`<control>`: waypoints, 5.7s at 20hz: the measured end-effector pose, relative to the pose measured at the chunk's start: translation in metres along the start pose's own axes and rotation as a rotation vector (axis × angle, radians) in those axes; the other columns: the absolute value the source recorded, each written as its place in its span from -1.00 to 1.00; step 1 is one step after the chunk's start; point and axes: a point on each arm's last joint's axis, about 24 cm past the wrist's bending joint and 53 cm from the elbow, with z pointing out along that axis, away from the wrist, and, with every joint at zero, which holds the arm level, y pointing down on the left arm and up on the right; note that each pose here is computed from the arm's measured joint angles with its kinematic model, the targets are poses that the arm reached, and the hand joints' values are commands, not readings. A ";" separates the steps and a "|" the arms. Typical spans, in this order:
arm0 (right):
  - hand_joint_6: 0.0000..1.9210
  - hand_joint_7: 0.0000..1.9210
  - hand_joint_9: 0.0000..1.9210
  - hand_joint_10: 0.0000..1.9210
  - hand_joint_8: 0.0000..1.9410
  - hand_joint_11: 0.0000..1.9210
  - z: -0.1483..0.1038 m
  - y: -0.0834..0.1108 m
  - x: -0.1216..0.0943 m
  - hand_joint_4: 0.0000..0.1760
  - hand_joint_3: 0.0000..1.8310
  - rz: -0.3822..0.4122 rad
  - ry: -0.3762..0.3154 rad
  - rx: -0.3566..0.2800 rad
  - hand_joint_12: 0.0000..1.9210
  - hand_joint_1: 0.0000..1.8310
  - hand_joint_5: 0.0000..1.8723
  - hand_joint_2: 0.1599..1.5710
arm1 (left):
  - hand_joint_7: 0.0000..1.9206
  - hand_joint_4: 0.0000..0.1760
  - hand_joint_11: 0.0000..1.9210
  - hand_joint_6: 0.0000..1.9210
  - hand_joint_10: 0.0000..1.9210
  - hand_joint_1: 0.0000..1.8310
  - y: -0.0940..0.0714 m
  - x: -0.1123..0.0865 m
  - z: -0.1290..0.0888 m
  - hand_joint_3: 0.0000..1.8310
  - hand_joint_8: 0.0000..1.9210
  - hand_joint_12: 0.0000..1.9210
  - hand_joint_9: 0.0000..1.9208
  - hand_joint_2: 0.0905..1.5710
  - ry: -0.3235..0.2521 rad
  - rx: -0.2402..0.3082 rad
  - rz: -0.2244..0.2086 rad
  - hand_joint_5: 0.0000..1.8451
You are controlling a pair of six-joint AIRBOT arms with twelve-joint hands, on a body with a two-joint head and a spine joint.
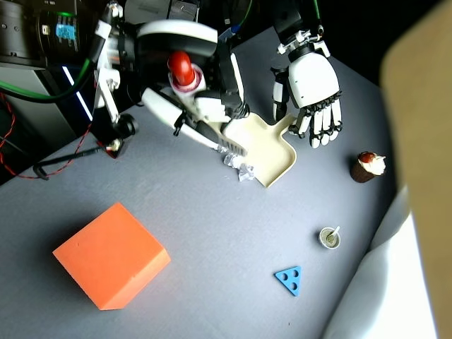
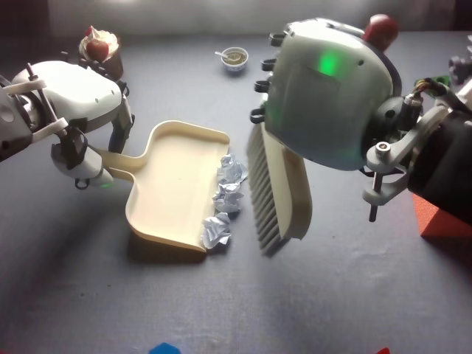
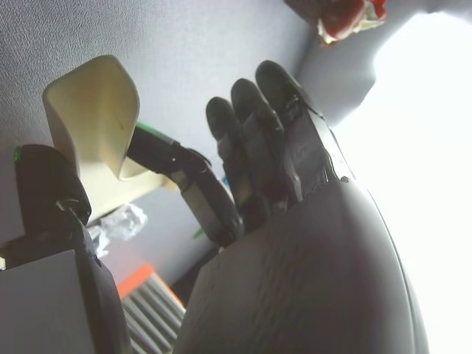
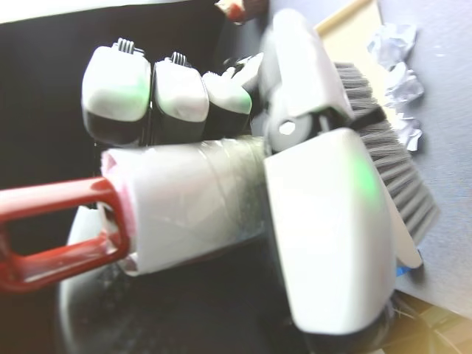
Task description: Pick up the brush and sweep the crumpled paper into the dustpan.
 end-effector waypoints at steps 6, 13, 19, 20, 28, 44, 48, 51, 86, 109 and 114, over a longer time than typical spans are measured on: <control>0.11 0.17 0.31 1.00 1.00 0.36 0.004 0.000 0.043 -1.00 -1.00 0.057 0.095 0.042 1.00 0.26 -0.01 0.39 | -0.43 -1.00 -0.82 0.05 -1.00 0.18 -0.001 0.001 0.000 -1.00 -1.00 -0.29 -0.50 0.40 0.000 0.002 0.000 0.04; 0.08 0.21 0.35 1.00 1.00 0.37 0.021 0.022 0.039 -1.00 -1.00 0.054 0.071 0.020 1.00 0.26 0.00 0.39 | -0.45 -0.53 -0.87 -0.01 -1.00 0.17 -0.001 0.000 0.001 -1.00 -1.00 -0.26 -0.56 0.38 -0.001 0.000 -0.003 0.08; 0.59 0.11 0.22 1.00 1.00 0.28 0.042 0.019 0.051 -1.00 -1.00 0.085 0.090 0.081 1.00 0.36 -0.04 0.39 | -0.41 -1.00 -0.80 -0.11 -1.00 0.21 -0.001 0.000 0.001 -1.00 -1.00 -0.30 -0.50 0.34 -0.004 0.000 -0.003 0.14; 0.53 0.15 0.26 1.00 1.00 0.30 0.044 0.020 0.055 -1.00 -1.00 0.112 0.106 0.091 1.00 0.37 -0.05 0.39 | -0.40 -0.94 -0.82 -0.08 -1.00 0.20 -0.001 0.000 0.001 -1.00 -1.00 -0.33 -0.50 0.35 -0.004 -0.001 -0.004 0.13; 0.96 0.14 0.25 1.00 1.00 0.29 0.055 0.012 0.047 -1.00 -1.00 0.129 0.083 0.153 1.00 0.38 -0.09 0.40 | -0.44 -1.00 -0.79 -0.10 -1.00 0.21 -0.001 0.000 0.001 -1.00 -1.00 -0.39 -0.54 0.34 -0.005 -0.001 -0.004 0.14; 0.96 0.17 0.29 1.00 1.00 0.32 0.041 -0.021 0.022 -1.00 -1.00 0.010 0.013 0.118 1.00 0.35 -0.10 0.44 | -0.42 -0.72 -0.79 -0.12 -1.00 0.20 0.000 -0.001 0.001 -1.00 -1.00 -0.36 -0.52 0.34 -0.005 -0.005 -0.018 0.15; 0.74 0.17 0.28 1.00 1.00 0.31 0.046 0.000 0.028 -1.00 -1.00 0.002 0.031 0.026 1.00 0.34 -0.08 0.42 | -0.41 -0.96 -0.81 -0.08 -1.00 0.20 0.001 -0.001 0.001 -1.00 -1.00 -0.37 -0.53 0.35 -0.007 -0.006 -0.018 0.13; 0.86 0.16 0.28 1.00 1.00 0.32 0.054 0.007 0.034 -1.00 -1.00 0.000 0.038 0.016 1.00 0.34 -0.09 0.42 | -0.42 -0.91 -0.82 -0.06 -1.00 0.19 0.001 -0.001 0.001 -1.00 -1.00 -0.36 -0.53 0.36 -0.008 -0.006 -0.018 0.11; 0.63 0.17 0.28 1.00 1.00 0.30 0.061 0.018 0.012 -1.00 -1.00 0.004 -0.062 0.019 1.00 0.31 -0.09 0.45 | -0.42 -0.94 -0.83 -0.07 -1.00 0.20 0.007 0.002 -0.001 -1.00 -1.00 -0.31 -0.52 0.36 -0.016 -0.033 -0.063 0.12; 0.84 0.14 0.27 1.00 1.00 0.32 0.051 -0.006 -0.005 -1.00 -1.00 -0.085 -0.115 0.063 1.00 0.33 -0.12 0.43 | -0.41 -0.87 -0.83 -0.08 -1.00 0.20 0.007 0.002 -0.002 -1.00 -1.00 -0.34 -0.52 0.35 -0.021 -0.036 -0.074 0.12; 0.77 0.15 0.28 1.00 1.00 0.32 0.049 0.009 0.016 -1.00 -1.00 -0.074 -0.059 0.018 1.00 0.33 -0.10 0.42 | -0.42 -1.00 -0.84 -0.09 -1.00 0.20 0.007 0.001 -0.002 -1.00 -1.00 -0.34 -0.52 0.35 -0.024 -0.038 -0.077 0.13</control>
